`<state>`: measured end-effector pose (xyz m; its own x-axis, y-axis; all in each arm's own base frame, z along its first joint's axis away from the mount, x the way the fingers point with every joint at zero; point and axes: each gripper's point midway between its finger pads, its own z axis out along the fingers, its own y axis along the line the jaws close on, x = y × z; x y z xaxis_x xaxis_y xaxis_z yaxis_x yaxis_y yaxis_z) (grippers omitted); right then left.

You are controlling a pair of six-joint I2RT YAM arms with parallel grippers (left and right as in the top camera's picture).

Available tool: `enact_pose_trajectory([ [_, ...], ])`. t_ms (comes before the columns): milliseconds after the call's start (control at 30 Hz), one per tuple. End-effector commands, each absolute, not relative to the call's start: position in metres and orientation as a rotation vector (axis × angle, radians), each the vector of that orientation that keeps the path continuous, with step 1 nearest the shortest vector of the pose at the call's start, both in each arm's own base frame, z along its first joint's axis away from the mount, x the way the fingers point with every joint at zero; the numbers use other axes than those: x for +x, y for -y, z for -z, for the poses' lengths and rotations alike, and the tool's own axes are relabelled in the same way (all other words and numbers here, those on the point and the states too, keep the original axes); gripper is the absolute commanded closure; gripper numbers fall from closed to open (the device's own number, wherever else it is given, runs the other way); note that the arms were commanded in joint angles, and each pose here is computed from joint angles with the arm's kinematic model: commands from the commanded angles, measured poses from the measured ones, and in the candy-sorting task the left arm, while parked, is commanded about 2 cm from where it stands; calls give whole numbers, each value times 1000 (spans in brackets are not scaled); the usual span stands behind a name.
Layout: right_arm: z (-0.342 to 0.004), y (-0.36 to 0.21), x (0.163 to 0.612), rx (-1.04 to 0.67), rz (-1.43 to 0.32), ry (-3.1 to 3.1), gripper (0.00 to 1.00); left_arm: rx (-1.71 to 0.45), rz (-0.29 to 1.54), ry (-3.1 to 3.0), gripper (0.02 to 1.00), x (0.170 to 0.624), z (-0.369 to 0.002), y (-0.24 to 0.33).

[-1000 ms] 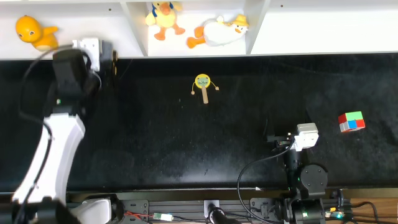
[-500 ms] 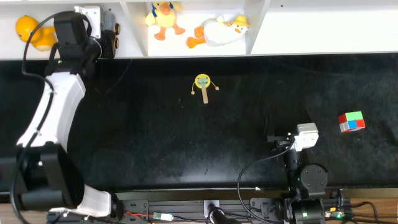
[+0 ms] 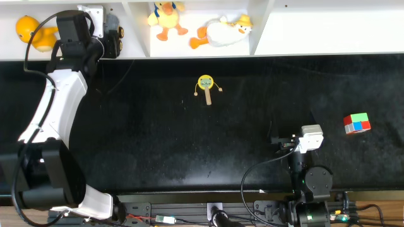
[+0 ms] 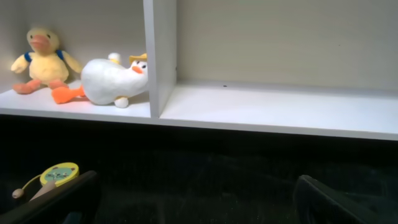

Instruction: Store Toys

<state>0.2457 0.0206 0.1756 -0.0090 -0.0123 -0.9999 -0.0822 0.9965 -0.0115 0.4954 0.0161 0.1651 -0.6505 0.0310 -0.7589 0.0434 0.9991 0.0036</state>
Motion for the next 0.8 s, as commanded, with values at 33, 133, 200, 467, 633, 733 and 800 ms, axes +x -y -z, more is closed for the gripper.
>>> enact_pose_trajectory([
  [33, -172, -21, 246, -73, -65, -1580, 5, 60, 28, -2259, 20, 500, -176, -15],
  [133, -172, -21, 246, -73, -65, -1580, 5, 59, 27, -2267, 20, 490, -179, -15],
  [200, -172, -21, 246, -73, -65, -1580, 7, 64, 23, -2263, 20, 478, -181, -14],
  [467, -172, -21, 246, -73, -66, -1580, 7, 36, -4, -2246, 20, 393, -162, -19],
  [633, -172, -21, 246, -73, -66, -1580, 5, 58, 29, -2187, 20, 346, -148, -9],
  [733, -172, -21, 246, -73, -65, -1580, 7, 100, 51, -1958, 20, 340, -169, -1],
  [800, -172, -21, 246, -73, -65, -1580, 3, 135, 47, -1758, 20, 332, -194, 7],
])
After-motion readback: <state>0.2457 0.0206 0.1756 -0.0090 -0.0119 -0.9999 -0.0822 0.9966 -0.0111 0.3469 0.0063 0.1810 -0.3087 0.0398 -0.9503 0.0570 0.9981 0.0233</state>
